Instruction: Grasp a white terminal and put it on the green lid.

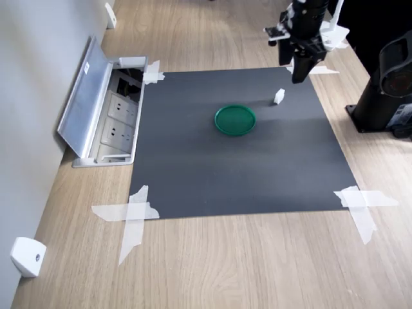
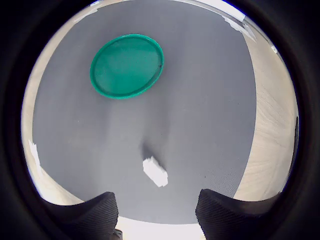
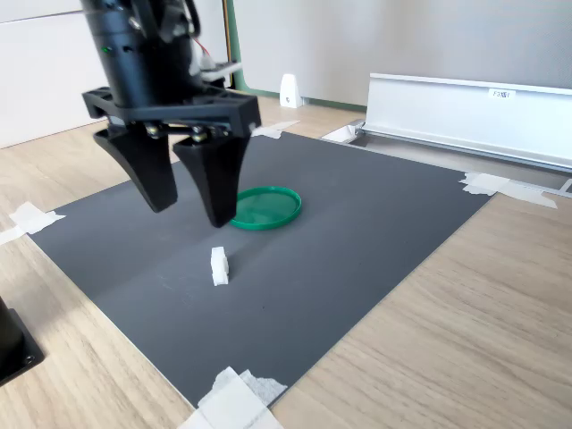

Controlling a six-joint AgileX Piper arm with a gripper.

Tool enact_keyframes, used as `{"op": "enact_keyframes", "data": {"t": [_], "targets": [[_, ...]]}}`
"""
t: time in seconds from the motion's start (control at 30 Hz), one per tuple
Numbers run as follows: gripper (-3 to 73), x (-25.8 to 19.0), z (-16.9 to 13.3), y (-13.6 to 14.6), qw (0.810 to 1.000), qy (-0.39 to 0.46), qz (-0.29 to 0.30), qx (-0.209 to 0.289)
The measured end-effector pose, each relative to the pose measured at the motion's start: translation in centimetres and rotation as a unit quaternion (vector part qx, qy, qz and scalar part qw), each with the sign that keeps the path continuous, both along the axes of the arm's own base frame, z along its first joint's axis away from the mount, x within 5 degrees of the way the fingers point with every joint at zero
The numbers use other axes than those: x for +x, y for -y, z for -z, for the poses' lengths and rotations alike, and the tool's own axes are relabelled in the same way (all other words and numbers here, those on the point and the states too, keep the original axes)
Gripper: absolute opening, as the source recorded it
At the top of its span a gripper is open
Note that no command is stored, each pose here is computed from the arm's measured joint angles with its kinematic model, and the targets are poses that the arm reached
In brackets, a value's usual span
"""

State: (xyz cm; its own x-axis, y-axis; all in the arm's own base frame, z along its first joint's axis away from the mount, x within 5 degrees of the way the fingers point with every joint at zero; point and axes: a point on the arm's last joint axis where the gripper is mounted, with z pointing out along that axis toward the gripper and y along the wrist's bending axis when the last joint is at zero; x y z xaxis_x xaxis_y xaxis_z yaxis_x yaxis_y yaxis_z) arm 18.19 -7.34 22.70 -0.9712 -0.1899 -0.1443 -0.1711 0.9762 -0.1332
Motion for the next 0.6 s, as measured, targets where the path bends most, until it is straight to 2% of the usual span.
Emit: {"op": "enact_keyframes", "data": {"t": [0.6], "targets": [[66.7,1.2,4.0,0.3,0.999,-0.044,-0.015,0.02]]}}
